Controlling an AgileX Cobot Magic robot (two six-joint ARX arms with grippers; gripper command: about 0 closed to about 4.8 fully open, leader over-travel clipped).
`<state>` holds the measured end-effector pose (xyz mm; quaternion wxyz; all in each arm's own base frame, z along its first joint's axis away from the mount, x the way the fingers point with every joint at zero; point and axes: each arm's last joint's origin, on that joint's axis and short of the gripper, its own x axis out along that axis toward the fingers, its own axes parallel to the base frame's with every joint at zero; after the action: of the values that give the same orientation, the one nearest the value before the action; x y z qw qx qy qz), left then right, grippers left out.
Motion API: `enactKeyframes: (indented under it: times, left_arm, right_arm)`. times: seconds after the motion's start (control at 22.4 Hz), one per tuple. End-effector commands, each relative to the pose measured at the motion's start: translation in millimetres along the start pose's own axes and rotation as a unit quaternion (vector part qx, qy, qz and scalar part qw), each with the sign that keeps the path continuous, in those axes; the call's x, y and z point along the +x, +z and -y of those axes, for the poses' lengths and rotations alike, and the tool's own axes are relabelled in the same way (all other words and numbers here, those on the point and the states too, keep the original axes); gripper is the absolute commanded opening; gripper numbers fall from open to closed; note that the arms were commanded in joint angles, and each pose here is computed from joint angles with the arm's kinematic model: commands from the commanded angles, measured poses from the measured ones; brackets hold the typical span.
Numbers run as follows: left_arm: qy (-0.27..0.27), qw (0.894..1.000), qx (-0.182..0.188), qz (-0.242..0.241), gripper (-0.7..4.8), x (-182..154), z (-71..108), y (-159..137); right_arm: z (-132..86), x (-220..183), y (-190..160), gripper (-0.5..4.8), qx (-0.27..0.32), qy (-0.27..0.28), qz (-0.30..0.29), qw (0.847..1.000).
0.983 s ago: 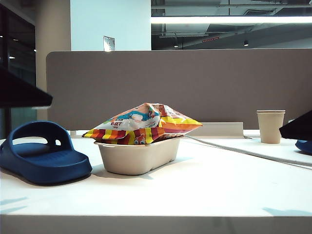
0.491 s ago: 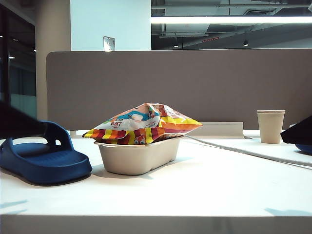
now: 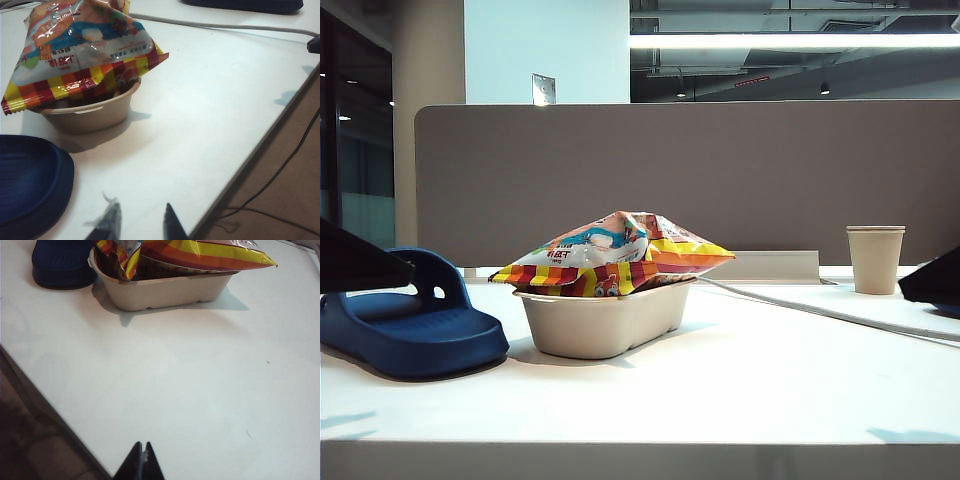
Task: Pick up a bag of chips and put them in the box.
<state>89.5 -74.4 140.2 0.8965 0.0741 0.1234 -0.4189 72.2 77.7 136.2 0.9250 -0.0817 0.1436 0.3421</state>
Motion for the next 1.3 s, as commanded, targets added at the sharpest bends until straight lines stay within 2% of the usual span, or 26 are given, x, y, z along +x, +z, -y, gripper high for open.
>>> enactKeyframes:
  times: [0.04,0.8,0.94,1.03,1.12,1.3]
  left_arm:
    - [-0.001,1.0,0.001,0.008,1.11,0,0.0,2]
    - [0.0,1.0,0.002,0.009,1.11,0,0.0,2]
    - [0.005,0.999,0.007,0.034,1.11,-5,-0.1,6]
    - [0.02,0.998,0.008,0.054,1.11,-8,-3.2,9]
    - [0.057,0.996,0.003,0.066,1.11,-12,-10.9,10]
    - [0.152,0.985,-0.008,0.084,1.11,-23,-28.4,11]
  right_arm:
    - [0,0,0,-0.01,-0.001,0.001,0.001,1.0]
    - [0,0,2,0.0,0.003,0.001,0.009,1.0]
    - [0,0,2,0.0,0.003,0.001,0.009,1.0]
    - [0,0,2,0.0,0.003,0.001,0.009,1.0]
    - [0,0,2,0.0,0.004,0.001,0.011,1.0]
    - [0,-1,3,0.0,0.005,0.001,0.017,1.0]
